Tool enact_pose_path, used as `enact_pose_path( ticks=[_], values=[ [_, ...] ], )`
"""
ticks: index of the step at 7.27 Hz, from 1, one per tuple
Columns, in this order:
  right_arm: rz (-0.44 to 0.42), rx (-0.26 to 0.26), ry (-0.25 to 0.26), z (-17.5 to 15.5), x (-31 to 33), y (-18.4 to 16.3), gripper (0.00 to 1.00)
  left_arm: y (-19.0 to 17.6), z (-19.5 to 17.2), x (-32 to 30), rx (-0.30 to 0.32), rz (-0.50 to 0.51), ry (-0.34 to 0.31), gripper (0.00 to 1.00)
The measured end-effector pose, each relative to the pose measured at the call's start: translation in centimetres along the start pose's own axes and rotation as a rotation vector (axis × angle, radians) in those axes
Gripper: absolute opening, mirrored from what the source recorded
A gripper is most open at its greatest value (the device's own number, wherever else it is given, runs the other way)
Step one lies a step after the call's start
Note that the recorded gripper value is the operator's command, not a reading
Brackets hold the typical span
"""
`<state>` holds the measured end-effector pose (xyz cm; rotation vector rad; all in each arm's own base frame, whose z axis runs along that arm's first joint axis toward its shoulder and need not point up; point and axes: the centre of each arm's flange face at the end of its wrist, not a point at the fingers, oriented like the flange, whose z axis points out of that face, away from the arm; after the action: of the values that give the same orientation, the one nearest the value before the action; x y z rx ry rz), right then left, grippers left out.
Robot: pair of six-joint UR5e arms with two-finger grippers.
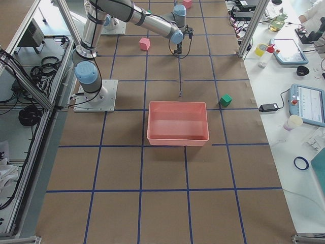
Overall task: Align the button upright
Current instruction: 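Carry the switch to the table center and set it down with the right gripper, then withdraw the right gripper while the left gripper reaches toward the switch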
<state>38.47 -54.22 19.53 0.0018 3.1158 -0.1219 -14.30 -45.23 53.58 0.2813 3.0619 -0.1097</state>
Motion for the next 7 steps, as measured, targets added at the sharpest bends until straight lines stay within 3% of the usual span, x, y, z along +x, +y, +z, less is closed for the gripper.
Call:
enact_pose_path(
  ticks=[1,3,6,7],
  values=[
    [-0.001,-0.003,0.001,0.0,0.1,0.2,0.81,-0.4,0.2,0.0,0.001,-0.005,0.005,1.00],
    [-0.008,-0.006,0.010,0.0,0.5,0.8,0.99,-1.2,1.8,0.1,-0.020,-0.013,0.023,1.00],
    [-0.079,0.042,0.000,-5.2,1.1,0.8,1.00,-1.8,4.0,0.5,-0.049,-0.053,0.029,1.00],
    [-0.108,0.045,0.007,-7.9,2.4,0.6,1.00,-1.4,4.4,1.0,-0.048,-0.105,0.028,0.90]
  ],
)
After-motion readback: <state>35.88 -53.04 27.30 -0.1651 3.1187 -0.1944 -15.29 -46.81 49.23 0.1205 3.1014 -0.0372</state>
